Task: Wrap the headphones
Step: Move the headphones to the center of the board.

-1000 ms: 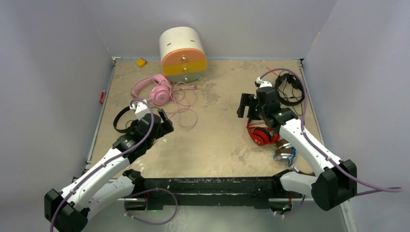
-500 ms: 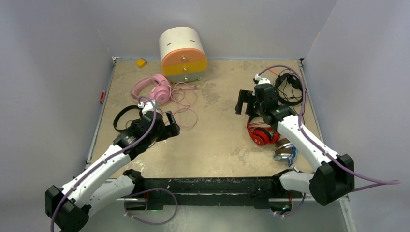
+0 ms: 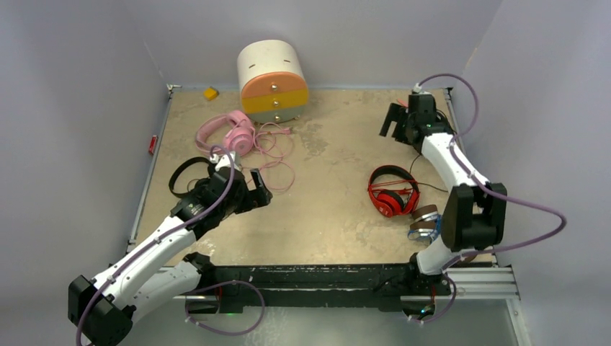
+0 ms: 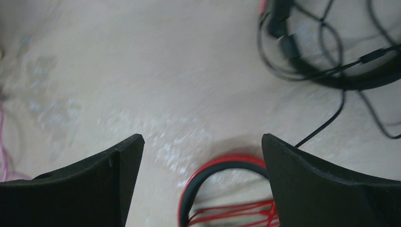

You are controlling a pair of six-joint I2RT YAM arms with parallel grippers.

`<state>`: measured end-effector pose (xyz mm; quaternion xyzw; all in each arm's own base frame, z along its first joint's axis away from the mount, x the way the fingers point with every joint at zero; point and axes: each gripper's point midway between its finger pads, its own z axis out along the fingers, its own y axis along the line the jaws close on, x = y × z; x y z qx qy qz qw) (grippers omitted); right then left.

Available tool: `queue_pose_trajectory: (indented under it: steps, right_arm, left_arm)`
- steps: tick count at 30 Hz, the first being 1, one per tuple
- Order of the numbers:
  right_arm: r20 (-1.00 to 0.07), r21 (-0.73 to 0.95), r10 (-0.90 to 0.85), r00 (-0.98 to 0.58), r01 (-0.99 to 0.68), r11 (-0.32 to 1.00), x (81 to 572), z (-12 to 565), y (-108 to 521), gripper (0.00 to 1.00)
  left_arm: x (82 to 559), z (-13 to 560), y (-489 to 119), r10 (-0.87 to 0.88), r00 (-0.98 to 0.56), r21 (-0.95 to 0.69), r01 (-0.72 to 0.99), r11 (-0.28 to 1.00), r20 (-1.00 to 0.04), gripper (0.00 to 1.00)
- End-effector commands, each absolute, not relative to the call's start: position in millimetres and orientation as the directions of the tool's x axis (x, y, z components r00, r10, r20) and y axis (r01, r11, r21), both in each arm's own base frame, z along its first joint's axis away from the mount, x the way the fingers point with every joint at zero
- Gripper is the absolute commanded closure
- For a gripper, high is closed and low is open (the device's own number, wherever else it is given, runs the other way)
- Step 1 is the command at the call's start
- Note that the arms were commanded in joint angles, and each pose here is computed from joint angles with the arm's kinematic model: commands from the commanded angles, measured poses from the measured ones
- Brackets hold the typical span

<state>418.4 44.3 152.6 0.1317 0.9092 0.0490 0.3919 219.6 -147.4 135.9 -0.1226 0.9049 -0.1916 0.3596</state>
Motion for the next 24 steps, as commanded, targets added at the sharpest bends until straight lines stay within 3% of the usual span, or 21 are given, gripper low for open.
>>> queue_pose_trajectory:
  steps: [1, 7, 17, 21, 24]
  right_arm:
    - [-0.718, 0.193, 0.328, -0.614, 0.277, 0.941, 453, 163, 6, 0.03]
    - [-0.683, 0.205, 0.419, -0.598, 0.394, 0.896, 486, 134, -50, 0.04]
    - [-0.524, 0.222, 0.497, -0.692, 0.453, 0.864, 519, 56, -59, 0.06]
    - [-0.504, 0.205, 0.451, -0.737, 0.405, 0.891, 527, 45, -49, 0.3]
    - [-0.515, 0.252, 0.406, -0.755, 0.32, 0.913, 533, 58, -21, 0.55]
  left_arm:
    - [223, 140, -154, -0.361, -0.702, -0.467, -0.046, 0.883, -0.613, 0.0]
    - [219, 139, -165, -0.337, -0.72, -0.497, 0.013, 0.868, -0.607, 0.0]
    - [217, 139, -166, -0.343, -0.714, -0.516, 0.03, 0.856, -0.611, 0.0]
    - [216, 137, -165, -0.348, -0.711, -0.516, 0.025, 0.857, -0.611, 0.0]
    - [217, 137, -165, -0.349, -0.709, -0.517, 0.026, 0.856, -0.613, 0.0]
